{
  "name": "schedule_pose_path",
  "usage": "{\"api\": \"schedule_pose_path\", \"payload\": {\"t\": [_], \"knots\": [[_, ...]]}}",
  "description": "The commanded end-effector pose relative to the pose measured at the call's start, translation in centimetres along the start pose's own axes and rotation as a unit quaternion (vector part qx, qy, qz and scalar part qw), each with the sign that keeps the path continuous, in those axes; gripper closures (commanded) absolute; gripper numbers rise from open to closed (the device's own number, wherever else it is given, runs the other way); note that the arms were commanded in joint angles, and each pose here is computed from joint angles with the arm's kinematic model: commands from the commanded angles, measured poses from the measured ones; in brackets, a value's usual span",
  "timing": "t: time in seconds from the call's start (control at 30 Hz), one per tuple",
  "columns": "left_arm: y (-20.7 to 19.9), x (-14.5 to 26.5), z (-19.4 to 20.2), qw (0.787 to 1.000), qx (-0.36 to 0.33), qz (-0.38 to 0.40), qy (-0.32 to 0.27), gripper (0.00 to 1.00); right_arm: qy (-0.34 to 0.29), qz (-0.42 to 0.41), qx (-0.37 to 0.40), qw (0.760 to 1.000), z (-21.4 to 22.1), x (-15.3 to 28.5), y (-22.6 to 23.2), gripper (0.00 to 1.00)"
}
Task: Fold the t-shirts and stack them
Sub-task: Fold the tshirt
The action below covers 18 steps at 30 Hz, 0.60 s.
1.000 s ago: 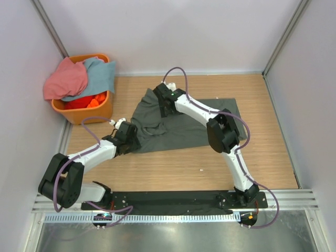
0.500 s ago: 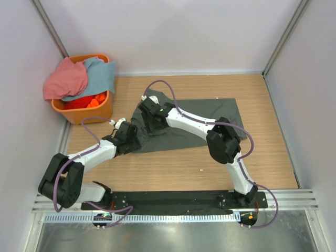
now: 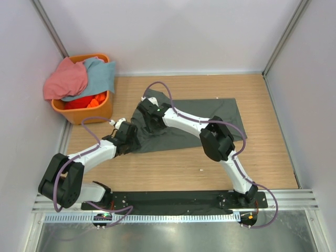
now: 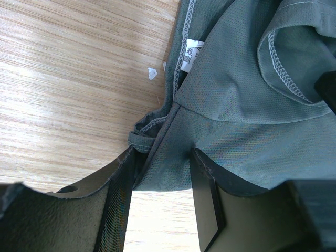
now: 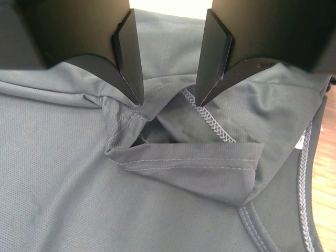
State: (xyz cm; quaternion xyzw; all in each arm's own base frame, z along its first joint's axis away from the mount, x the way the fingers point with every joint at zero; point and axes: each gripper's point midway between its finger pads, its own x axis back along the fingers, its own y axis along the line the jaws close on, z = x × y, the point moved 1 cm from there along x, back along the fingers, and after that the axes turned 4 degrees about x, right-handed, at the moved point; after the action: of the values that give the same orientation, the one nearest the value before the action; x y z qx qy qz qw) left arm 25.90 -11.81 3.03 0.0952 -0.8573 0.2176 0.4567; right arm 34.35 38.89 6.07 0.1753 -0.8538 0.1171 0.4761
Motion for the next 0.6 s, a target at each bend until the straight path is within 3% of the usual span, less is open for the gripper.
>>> {"api": "schedule_pose_path", "payload": {"t": [0.0, 0.13, 0.37, 0.57], "knots": [[1.5, 0.0, 1.0, 1.000, -0.006, -0.027, 0.013, 0.53, -0.020, 0.007, -0.003, 1.000, -1.4, 0.5, 0.3, 0.51], [1.5, 0.0, 1.0, 1.000, -0.007, -0.027, 0.013, 0.53, -0.015, 0.013, -0.001, 1.000, -1.0, -0.1, 0.2, 0.56], [1.5, 0.0, 1.0, 1.000, -0.007, -0.027, 0.012, 0.53, -0.014, 0.021, 0.003, 1.000, -0.9, -0.1, -0.1, 0.96], [1.5, 0.0, 1.0, 1.000, -0.007, -0.026, 0.012, 0.53, -0.036, 0.041, 0.000, 0.999, -2.8, 0.8, -1.1, 0.99]]}}
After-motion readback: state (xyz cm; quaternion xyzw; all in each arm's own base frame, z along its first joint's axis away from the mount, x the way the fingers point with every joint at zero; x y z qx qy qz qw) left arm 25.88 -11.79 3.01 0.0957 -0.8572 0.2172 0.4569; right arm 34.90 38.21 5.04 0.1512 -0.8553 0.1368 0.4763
